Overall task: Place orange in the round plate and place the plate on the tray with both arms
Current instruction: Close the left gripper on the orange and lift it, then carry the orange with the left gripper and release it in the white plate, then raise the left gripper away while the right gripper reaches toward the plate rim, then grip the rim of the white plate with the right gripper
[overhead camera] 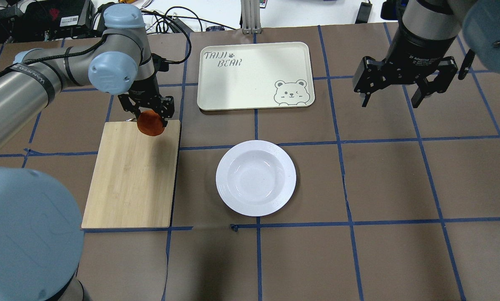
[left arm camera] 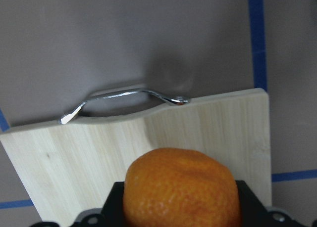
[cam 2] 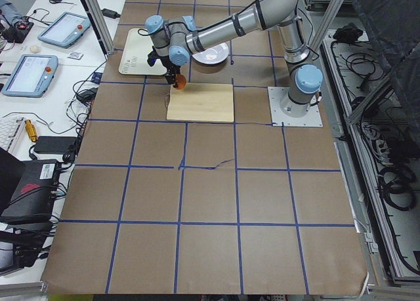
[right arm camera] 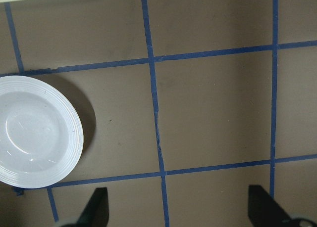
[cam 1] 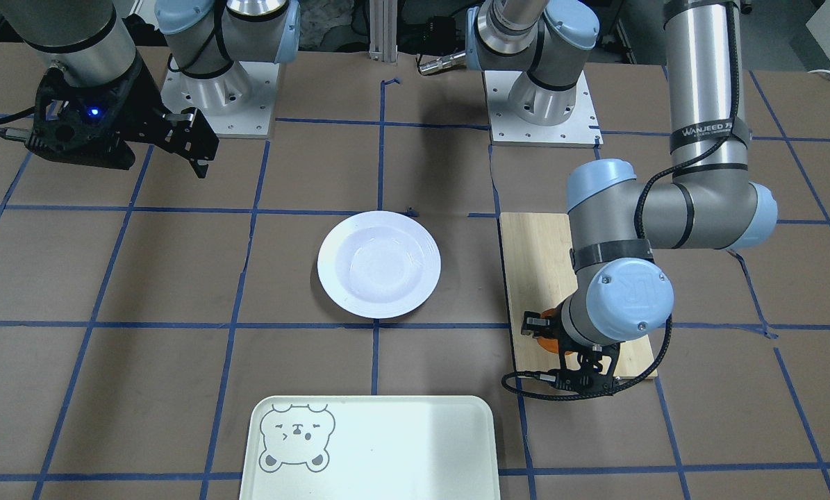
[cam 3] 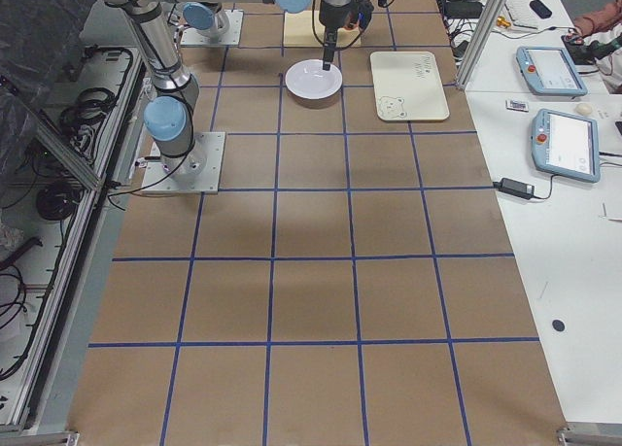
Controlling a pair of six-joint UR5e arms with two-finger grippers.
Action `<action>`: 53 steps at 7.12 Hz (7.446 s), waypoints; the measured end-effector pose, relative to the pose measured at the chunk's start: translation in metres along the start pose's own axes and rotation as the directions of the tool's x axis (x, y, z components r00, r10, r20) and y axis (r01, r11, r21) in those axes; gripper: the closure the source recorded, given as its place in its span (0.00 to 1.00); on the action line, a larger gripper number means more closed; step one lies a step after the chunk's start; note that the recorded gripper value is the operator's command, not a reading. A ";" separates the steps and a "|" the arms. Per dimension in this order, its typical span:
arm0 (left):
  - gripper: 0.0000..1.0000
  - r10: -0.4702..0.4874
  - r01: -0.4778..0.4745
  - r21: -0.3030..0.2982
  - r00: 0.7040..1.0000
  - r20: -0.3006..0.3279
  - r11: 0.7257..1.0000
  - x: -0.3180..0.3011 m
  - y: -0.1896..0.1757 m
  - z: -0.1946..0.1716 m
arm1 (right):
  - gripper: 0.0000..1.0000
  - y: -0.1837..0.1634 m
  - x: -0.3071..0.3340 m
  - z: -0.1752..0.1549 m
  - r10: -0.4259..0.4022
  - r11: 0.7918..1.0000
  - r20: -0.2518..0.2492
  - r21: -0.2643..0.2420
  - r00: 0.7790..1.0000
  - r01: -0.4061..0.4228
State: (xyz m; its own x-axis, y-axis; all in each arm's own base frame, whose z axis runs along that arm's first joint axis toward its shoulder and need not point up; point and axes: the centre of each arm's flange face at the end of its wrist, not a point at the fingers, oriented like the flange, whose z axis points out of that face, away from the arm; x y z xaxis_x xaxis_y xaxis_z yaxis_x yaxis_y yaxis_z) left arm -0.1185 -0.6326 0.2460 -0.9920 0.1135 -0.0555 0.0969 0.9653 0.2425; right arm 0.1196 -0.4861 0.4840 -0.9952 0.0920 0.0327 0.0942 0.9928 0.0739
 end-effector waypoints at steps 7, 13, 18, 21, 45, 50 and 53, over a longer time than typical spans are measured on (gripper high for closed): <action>0.98 -0.163 0.137 -0.176 0.976 -0.144 0.975 0.265 0.108 0.033 | 0.00 -0.008 0.006 0.015 0.005 1.000 0.000 -0.028 1.000 -0.005; 0.00 -0.167 0.146 -0.133 0.973 -0.162 0.980 0.271 0.102 0.056 | 0.00 -0.010 0.010 0.029 0.012 0.998 0.013 -0.058 1.000 -0.011; 0.00 -0.184 0.193 0.030 0.966 -0.182 0.981 0.218 0.131 -0.061 | 0.00 -0.018 0.019 0.042 0.001 0.998 0.089 -0.068 0.996 0.005; 0.00 -0.198 0.228 0.181 0.966 -0.166 0.957 0.158 0.176 -0.165 | 0.00 -0.041 0.034 0.091 -0.052 0.997 0.278 -0.035 0.959 0.064; 0.00 -0.168 0.201 0.309 0.977 -0.130 0.930 0.004 0.183 -0.225 | 0.51 -0.037 -0.085 0.331 -0.210 0.966 0.666 0.026 0.716 0.259; 0.00 -0.169 0.202 0.310 0.977 -0.130 0.929 0.004 0.183 -0.225 | 1.00 -0.038 -0.086 0.330 -0.216 0.964 0.666 0.031 0.714 0.263; 0.00 -0.169 0.202 0.310 0.977 -0.130 0.929 0.004 0.183 -0.225 | 1.00 -0.039 -0.085 0.326 -0.231 0.962 0.663 0.046 0.712 0.270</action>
State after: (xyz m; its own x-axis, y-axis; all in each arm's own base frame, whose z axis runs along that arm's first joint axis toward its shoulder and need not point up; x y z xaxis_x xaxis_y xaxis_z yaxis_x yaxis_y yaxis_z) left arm -0.1227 -0.5082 0.5082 -0.9961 -0.0827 0.0306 -0.0850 0.9926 -0.0861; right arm 0.1921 -0.5081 0.1531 -0.7470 -0.1132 -0.6551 -0.1789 0.9833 0.0341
